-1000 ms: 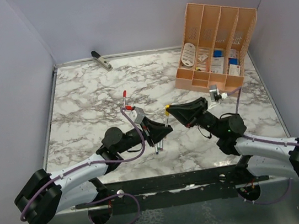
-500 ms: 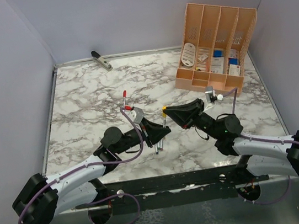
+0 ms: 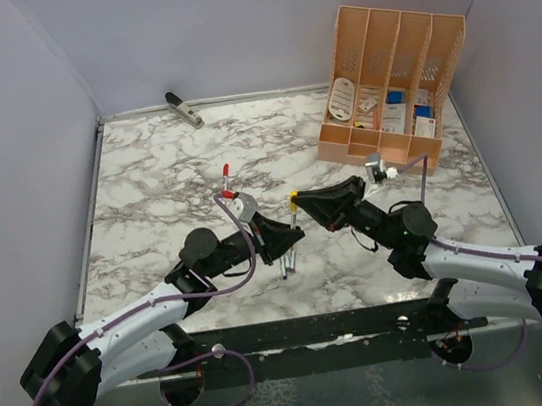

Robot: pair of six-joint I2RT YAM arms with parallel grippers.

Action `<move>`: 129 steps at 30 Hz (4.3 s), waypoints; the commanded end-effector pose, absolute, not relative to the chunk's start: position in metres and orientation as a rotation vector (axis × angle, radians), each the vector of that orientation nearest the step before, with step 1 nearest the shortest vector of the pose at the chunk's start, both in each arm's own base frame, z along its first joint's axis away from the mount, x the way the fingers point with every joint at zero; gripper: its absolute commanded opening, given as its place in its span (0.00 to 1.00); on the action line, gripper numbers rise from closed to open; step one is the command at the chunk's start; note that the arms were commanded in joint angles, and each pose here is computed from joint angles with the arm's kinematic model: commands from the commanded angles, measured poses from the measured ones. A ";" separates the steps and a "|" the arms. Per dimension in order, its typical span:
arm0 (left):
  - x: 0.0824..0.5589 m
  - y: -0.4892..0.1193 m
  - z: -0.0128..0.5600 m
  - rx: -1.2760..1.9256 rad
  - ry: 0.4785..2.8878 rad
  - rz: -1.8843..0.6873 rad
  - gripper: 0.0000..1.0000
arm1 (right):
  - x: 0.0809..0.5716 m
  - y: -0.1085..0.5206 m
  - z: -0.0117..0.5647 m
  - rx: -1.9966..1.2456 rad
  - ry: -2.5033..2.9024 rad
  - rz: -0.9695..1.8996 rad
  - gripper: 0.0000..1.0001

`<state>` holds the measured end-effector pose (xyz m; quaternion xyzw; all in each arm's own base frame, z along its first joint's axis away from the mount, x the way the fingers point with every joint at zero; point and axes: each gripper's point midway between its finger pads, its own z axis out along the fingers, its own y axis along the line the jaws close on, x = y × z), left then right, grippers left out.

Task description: Insert the pens into the pen caps

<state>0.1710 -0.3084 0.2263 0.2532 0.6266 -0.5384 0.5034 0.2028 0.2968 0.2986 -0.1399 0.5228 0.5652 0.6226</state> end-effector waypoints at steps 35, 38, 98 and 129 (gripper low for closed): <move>0.375 -0.202 0.083 0.281 2.366 -0.386 0.00 | 0.244 0.236 0.300 -0.157 1.442 0.805 0.44; 0.386 -0.199 0.067 0.276 2.413 -0.339 0.00 | 0.242 0.236 0.296 -0.155 1.448 0.815 0.44; 0.417 -0.180 0.189 0.118 2.131 -0.330 0.38 | 0.251 0.222 0.281 -0.078 1.486 0.742 0.42; 0.206 -0.251 0.070 0.400 2.372 -0.537 0.43 | 0.274 0.168 0.195 0.213 1.790 0.357 0.36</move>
